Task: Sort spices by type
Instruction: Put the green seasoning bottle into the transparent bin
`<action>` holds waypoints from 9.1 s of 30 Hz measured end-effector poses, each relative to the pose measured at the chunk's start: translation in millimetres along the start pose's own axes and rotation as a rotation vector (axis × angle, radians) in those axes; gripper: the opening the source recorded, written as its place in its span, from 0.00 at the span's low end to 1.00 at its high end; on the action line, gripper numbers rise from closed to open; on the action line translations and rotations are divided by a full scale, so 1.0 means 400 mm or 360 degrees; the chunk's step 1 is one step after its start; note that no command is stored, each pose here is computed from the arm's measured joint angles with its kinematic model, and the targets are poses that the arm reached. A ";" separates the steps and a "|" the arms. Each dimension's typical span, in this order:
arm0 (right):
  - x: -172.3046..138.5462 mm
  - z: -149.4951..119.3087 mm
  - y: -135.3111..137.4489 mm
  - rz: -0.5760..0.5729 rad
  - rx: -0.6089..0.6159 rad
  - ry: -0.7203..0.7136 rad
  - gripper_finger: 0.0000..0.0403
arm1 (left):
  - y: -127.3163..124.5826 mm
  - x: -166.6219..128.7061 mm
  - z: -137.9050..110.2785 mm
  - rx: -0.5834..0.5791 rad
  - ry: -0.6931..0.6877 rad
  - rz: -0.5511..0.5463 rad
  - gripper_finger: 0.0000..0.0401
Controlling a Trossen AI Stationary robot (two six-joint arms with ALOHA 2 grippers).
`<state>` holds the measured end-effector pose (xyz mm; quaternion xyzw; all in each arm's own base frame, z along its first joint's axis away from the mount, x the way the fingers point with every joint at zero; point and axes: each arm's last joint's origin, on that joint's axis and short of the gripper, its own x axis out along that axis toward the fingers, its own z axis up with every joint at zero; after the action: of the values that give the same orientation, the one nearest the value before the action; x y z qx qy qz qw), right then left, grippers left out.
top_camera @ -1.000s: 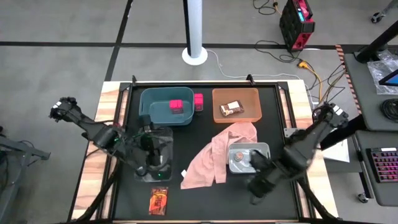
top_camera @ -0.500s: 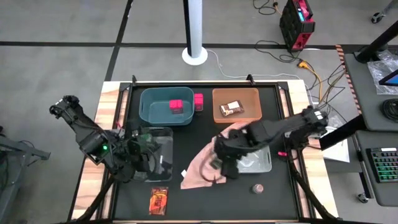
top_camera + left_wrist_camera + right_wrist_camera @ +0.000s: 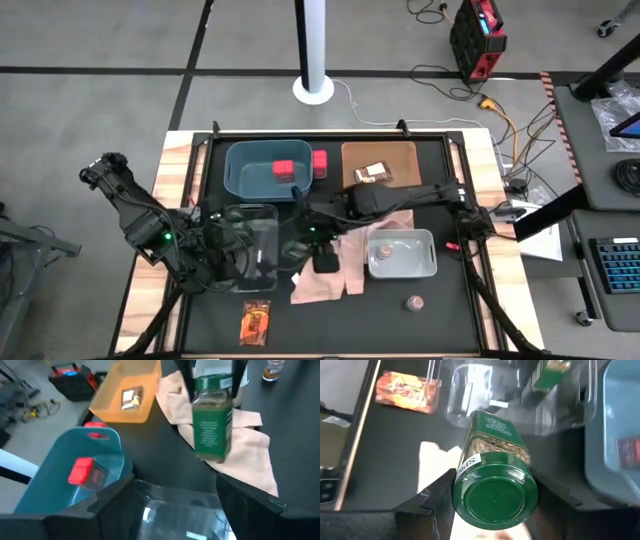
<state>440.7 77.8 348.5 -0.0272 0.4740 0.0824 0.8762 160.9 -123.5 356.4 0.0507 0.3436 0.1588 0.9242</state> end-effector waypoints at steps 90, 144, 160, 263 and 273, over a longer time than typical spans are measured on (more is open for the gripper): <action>0.197 -0.159 0.019 -0.0195 -0.0647 -0.1767 0.55 | -0.170 0.054 -0.181 0.0145 -0.0604 -0.0018 0.43; 0.201 -0.081 0.022 -0.0286 -0.0836 -0.1742 0.47 | -0.175 0.115 -0.112 0.0013 -0.0723 0.0241 0.88; 0.172 -0.125 0.053 -0.0602 -0.0728 -0.1231 0.47 | -0.150 0.068 -0.055 0.0155 -0.0642 0.0214 0.80; 0.190 -0.179 0.048 -0.0401 -0.0297 -0.1093 0.65 | -0.100 0.163 -0.374 -0.0237 0.0243 -0.0037 0.52; 0.192 -0.180 0.048 -0.0401 -0.0298 -0.1082 0.64 | -0.096 0.120 -0.320 -0.0131 0.0331 -0.0048 0.52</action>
<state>419.0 96.6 245.4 -0.1365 0.1394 0.0213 0.9806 121.7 -146.1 221.8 -0.0093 0.4314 0.1632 0.8872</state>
